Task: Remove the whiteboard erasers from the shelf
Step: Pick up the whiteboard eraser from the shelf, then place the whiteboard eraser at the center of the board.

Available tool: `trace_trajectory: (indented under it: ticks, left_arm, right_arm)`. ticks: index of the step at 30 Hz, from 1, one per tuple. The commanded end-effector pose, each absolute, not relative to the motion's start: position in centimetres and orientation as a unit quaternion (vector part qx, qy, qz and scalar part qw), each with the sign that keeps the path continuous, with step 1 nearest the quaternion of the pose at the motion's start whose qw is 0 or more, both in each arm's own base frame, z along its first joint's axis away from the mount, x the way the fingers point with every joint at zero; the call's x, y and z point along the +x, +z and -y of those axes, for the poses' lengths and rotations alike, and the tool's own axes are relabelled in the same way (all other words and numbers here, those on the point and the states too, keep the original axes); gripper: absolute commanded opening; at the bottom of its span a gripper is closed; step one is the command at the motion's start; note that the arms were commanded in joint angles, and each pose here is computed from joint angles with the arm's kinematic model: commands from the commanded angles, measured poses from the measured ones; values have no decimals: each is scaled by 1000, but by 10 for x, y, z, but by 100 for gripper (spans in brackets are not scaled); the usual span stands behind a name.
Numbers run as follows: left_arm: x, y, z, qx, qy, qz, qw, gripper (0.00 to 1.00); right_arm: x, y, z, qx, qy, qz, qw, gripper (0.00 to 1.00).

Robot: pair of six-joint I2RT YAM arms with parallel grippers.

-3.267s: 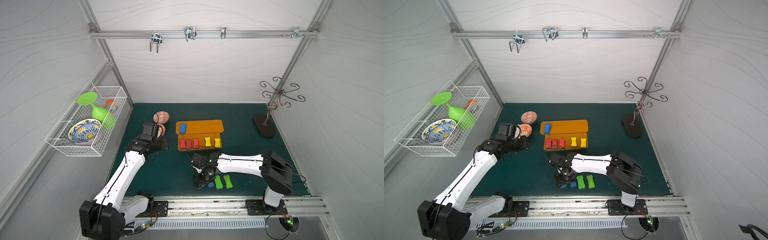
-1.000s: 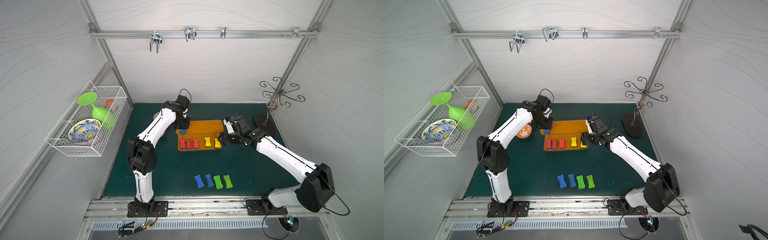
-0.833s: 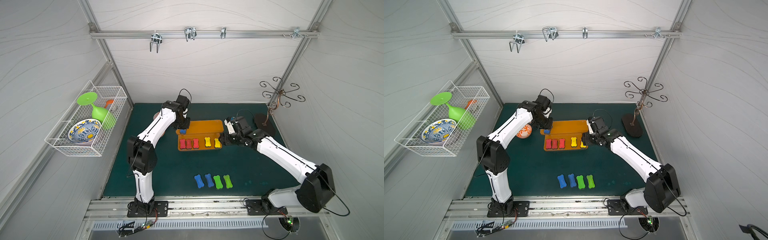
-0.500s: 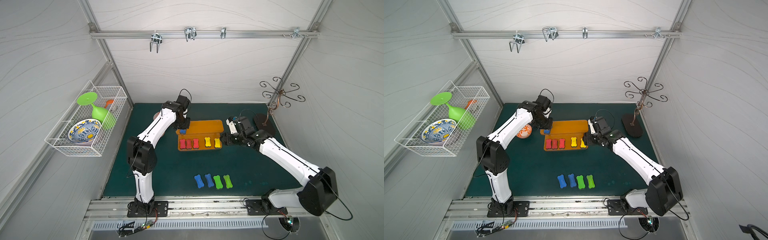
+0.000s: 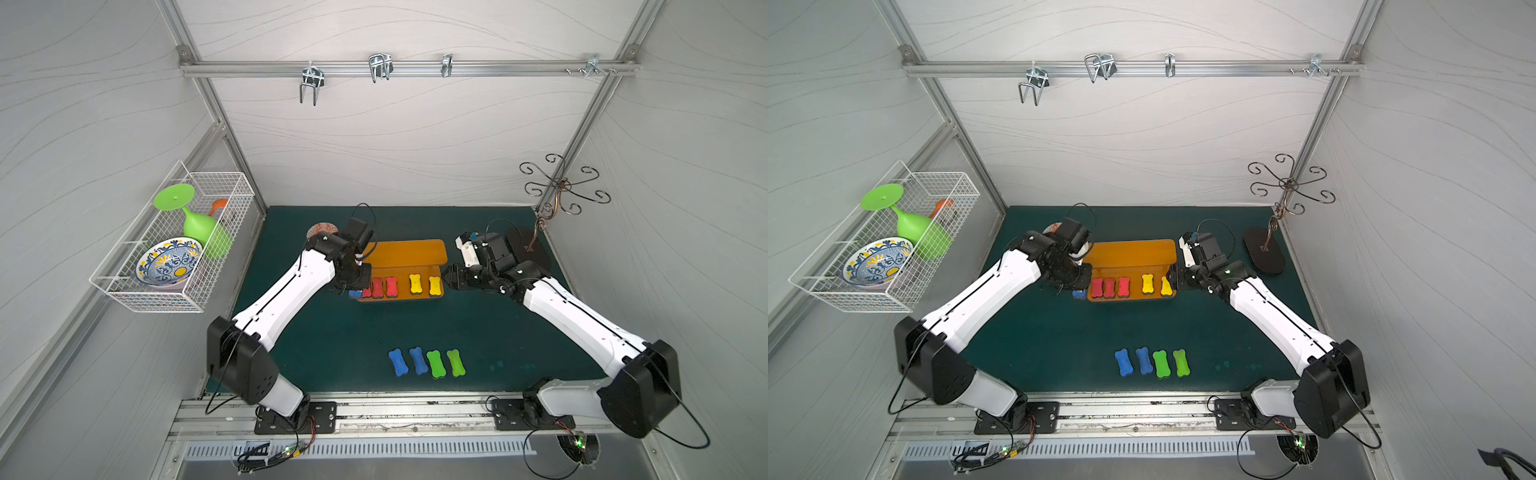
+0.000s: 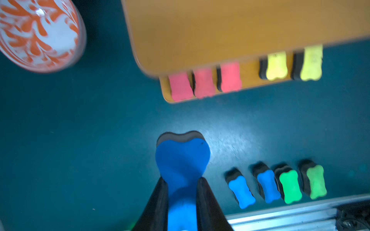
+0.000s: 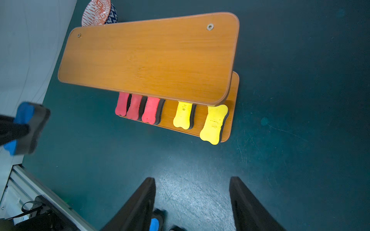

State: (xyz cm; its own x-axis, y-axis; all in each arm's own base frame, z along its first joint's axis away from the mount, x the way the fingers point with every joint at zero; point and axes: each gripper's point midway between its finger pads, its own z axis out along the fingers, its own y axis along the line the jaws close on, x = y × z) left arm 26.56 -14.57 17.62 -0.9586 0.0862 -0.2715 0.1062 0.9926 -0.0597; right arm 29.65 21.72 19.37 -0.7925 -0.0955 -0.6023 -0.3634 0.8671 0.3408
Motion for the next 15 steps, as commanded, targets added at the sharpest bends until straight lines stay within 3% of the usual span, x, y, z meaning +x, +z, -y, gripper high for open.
trace_trajectory:
  ticks: [1,10,15]
  left_arm:
    - [238,158,146,3,-45,-989,139,1]
    - [186,99,144,-10,-57,-986,157,0]
    - [177,74,147,-4,-66,-985,161,0]
  right_arm:
    - [291,206,-218,-124,249,-909,310,63]
    - [273,203,-227,-152,268,-901,306,63]
    - [270,201,-230,-156,275,-899,302,64]
